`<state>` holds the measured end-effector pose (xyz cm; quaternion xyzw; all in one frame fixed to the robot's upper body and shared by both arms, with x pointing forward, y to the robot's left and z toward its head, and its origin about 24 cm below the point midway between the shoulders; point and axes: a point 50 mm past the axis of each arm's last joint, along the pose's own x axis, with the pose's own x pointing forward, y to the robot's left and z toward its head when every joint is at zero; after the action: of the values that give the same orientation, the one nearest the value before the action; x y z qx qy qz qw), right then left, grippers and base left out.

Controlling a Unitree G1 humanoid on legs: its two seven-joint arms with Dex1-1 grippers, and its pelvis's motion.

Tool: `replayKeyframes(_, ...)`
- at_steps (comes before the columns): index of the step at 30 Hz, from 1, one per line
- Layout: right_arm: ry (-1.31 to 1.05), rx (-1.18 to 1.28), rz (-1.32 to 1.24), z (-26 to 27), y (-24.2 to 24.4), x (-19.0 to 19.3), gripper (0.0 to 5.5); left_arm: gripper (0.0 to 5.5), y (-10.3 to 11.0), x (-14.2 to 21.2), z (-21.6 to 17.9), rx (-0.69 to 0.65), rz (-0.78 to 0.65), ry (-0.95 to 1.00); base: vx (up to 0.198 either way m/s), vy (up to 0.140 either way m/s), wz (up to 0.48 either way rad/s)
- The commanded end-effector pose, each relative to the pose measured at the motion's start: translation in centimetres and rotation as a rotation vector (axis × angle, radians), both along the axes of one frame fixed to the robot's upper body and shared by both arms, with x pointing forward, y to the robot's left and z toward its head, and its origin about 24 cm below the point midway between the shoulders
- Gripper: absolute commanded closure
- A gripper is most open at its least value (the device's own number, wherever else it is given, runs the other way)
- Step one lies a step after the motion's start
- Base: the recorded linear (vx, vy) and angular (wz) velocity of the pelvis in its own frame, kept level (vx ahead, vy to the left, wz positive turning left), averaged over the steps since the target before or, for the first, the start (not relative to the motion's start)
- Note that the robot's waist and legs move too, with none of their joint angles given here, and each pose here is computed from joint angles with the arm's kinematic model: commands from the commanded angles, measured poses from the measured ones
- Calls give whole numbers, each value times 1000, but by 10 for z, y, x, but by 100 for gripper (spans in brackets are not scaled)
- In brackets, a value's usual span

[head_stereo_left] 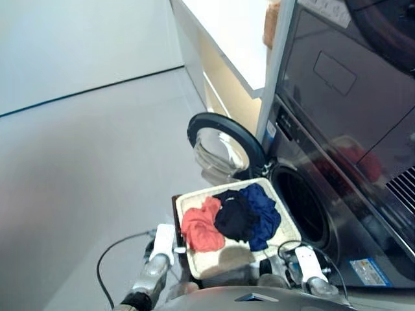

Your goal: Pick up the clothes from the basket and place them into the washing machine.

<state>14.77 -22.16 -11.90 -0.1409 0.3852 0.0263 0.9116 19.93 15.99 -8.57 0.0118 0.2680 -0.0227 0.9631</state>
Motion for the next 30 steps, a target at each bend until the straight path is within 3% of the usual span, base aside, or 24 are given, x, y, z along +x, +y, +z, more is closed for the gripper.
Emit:
replayKeyframes(1, -268, 23, 90, 42, 16, 61, 0, 0, -3, 43, 38, -18, -4, -193, -101, 3, -115)
replayKeyframes(10, -769, 115, 210, 146, 59, 122, 0, 0, -37, 88, 87, -27, -49, -388, -99, -33, -120)
replayKeyframes(14, -976, 144, 247, 191, 79, 134, 0, 0, -48, 104, 105, 43, -45, -470, -92, -57, -52)
replayKeyframes(22, -1235, 160, 308, 249, 105, 142, 0, 0, -49, 124, 118, 78, 61, -492, -91, -31, -15)
replayKeyframes(30, -1298, 194, 322, 264, 118, 144, 0, 0, -45, 139, 127, 107, 144, -488, -25, -15, -9)
